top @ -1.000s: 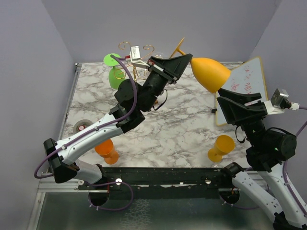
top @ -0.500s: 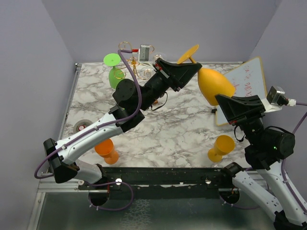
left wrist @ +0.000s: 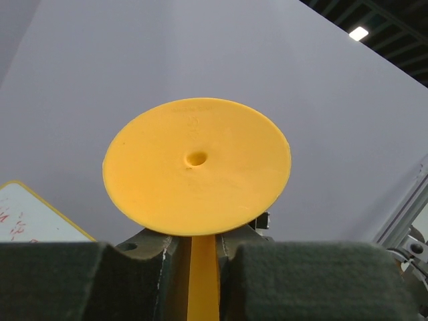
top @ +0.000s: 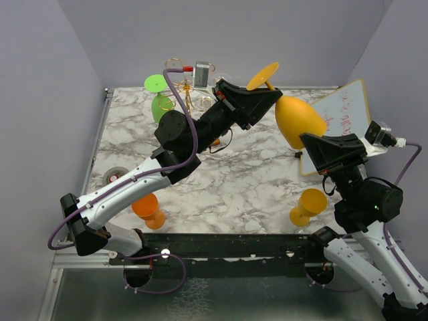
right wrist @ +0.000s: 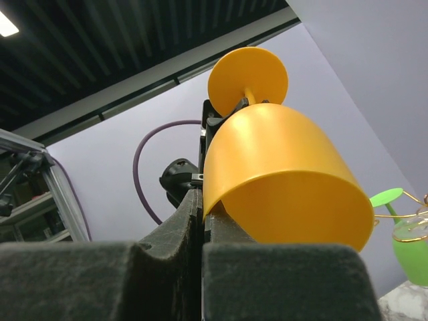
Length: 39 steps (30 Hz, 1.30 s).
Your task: Place the wine glass upside down on the wine glass rack
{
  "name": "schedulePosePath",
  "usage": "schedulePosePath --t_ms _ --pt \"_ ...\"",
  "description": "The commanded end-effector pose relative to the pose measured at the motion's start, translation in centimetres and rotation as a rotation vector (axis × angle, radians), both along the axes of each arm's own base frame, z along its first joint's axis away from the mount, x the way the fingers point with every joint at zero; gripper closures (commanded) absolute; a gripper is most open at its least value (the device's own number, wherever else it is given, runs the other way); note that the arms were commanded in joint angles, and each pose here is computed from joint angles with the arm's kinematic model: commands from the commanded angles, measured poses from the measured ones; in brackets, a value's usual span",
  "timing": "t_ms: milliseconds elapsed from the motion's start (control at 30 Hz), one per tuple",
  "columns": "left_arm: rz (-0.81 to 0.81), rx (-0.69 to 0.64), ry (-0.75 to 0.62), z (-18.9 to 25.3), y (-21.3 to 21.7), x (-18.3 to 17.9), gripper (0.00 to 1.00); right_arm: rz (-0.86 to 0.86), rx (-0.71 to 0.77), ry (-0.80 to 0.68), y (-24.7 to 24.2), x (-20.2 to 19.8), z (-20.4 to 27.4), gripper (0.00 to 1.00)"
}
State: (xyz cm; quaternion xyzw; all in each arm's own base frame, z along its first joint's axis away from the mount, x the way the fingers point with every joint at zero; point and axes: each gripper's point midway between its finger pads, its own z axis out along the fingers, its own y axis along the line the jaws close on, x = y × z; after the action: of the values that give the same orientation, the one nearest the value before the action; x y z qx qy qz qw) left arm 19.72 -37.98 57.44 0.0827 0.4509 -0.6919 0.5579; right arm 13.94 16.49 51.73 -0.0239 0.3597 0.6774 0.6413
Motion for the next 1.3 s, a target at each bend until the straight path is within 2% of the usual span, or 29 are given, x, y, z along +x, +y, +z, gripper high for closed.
schedulePosePath --t_ms 0,133,167,200,300,333,400,600,733,800,900,1067,1133,1267 --pt "-0.133 0.052 -0.099 -0.5 -1.4 -3.0 0.81 -0.004 0.007 0.059 0.4 1.7 -1.0 0.99" --pt "-0.146 0.068 -0.119 -1.0 -1.8 -3.3 0.82 -0.001 0.010 0.073 0.5 1.9 -1.3 0.99" --pt "-0.144 0.072 -0.127 -1.1 -1.8 -3.3 0.88 -0.002 0.009 0.075 0.5 2.0 -1.3 0.99" --pt "-0.140 0.075 -0.133 -1.1 -1.8 -3.3 1.00 -0.001 0.007 0.079 0.6 2.1 -1.5 0.99" --pt "-0.102 0.077 -0.136 -1.3 -1.4 -2.9 1.00 0.001 -0.005 0.089 0.8 2.3 -1.8 0.97" --pt "-0.081 0.075 -0.136 -1.3 -1.2 -2.6 1.00 -0.001 -0.012 0.100 0.9 2.5 -2.1 0.91" --pt "-0.032 0.074 -0.143 -1.2 -0.5 -2.2 1.00 -0.006 -0.030 0.118 1.0 2.8 -2.6 0.71" --pt "0.130 0.121 -0.141 -2.0 1.8 -0.6 1.00 -0.051 -0.069 0.189 0.9 3.8 -4.4 0.36" --pt "0.290 0.274 -0.088 -4.3 3.6 1.6 1.00 -0.096 -0.121 0.259 0.7 4.5 -6.5 0.27" --pt "0.374 0.399 -0.054 -6.2 4.9 2.6 1.00 -0.122 -0.156 0.295 0.6 4.8 -7.7 0.23" --pt "0.508 0.608 -0.007 -10.1 7.9 3.9 1.00 -0.169 -0.212 0.360 0.2 5.2 -9.9 0.21" --pt "0.725 0.864 0.042 -14.4 14.0 5.0 1.00 -0.240 -0.267 0.418 -0.6 5.9 -12.2 0.20" --pt "0.796 0.937 0.065 -15.7 16.1 5.3 1.00 -0.249 -0.278 0.422 -0.6 6.1 -12.6 0.20" --pt "0.894 0.989 0.116 -16.4 19.4 6.1 1.00 -0.251 -0.292 0.431 -0.3 6.6 -13.1 0.20"
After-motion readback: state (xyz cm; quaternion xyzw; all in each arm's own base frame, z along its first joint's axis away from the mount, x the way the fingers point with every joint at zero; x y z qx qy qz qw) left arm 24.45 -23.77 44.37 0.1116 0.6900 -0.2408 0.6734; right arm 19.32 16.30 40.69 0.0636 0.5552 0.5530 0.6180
